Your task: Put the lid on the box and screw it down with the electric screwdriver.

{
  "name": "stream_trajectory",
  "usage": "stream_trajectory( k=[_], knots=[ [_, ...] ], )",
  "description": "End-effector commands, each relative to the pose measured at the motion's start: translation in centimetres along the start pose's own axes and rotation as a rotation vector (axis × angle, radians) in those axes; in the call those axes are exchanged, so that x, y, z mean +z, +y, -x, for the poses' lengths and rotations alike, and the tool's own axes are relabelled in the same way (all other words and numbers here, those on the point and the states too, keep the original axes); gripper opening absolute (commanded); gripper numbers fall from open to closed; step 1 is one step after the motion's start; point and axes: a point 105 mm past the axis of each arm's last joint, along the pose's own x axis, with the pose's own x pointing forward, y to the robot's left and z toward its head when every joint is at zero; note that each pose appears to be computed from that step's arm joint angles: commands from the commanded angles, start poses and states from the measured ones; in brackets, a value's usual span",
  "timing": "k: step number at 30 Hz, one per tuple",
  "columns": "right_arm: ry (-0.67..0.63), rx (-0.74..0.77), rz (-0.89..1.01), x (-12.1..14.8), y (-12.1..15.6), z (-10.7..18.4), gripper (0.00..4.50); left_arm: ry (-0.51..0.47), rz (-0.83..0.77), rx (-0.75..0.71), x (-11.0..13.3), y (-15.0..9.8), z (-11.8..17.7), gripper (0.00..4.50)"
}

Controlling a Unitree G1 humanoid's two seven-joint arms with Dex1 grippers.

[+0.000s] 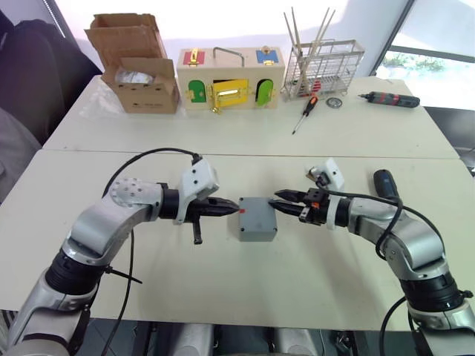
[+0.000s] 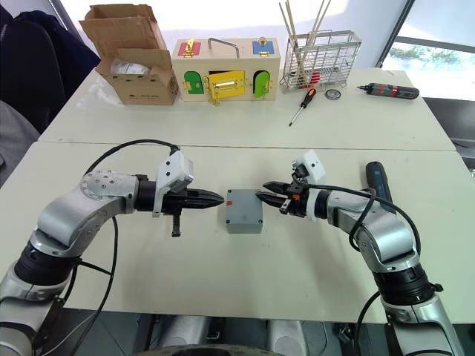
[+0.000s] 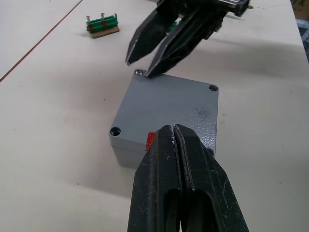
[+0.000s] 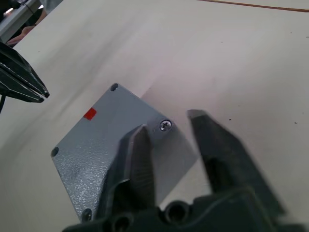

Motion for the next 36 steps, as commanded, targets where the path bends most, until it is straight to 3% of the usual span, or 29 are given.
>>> stream_trajectory(
  k=[1, 2, 7, 11, 13, 15, 17, 21, 22, 26, 29, 32, 36],
  knots=[
    [-0.047, -0.018, 0.047, 1.7, -0.4, 0.4, 3.36, -0.033, -0.030, 0.007, 0.8, 0.0, 0.3, 0.00],
    [-0.060, -0.024, 0.045, 2.2, -0.6, 0.8, 3.76, -0.037, -0.030, 0.007, 0.9, 0.0, 0.3, 0.00],
    [-0.248, -0.121, -0.039, 6.7, -2.8, 4.6, 3.76, -0.074, 0.021, 0.039, 1.9, 0.5, 0.1, 0.00],
    [-0.546, -0.332, -0.207, 11.5, -7.0, 9.1, 3.76, -0.115, 0.062, 0.042, 3.1, 0.4, -0.6, 0.00],
    [-0.719, -0.463, -0.363, 13.8, -10.0, 12.9, 3.76, -0.152, 0.033, 0.006, 4.0, -0.2, -1.1, 0.00],
    [-0.779, -0.494, -0.477, 15.1, -11.2, 15.2, 3.76, -0.179, 0.012, -0.016, 4.7, -0.6, -1.6, 0.00],
    [-0.662, -0.481, -0.462, 14.9, -10.7, 15.2, 3.76, -0.191, 0.004, -0.025, 5.0, -0.8, -2.0, 0.00],
    [-0.246, -0.618, -0.268, 11.2, -10.8, 15.6, 3.76, -0.186, -0.045, -0.043, 5.2, -1.0, -2.3, 0.00],
    [-0.152, -0.635, -0.245, 10.2, -10.9, 16.0, 4.00, -0.186, -0.062, -0.054, 5.3, -1.2, -2.3, 0.00],
    [0.158, -0.698, -0.277, 6.9, -11.7, 18.3, 4.49, -0.170, -0.136, -0.120, 5.4, -2.7, -2.6, 0.00],
    [0.402, -0.592, -0.350, 4.3, -10.2, 19.0, 4.49, -0.152, -0.180, -0.171, 5.2, -4.1, -3.0, 0.00],
    [0.577, -0.489, -0.382, 1.9, -9.0, 19.3, 4.49, -0.161, -0.186, -0.168, 5.3, -4.4, -3.4, 0.00],
    [0.580, -0.523, -0.509, -0.1, -10.6, 19.4, 4.49, -0.194, -0.169, -0.152, 5.6, -4.8, -3.9, 0.00]
  ],
)
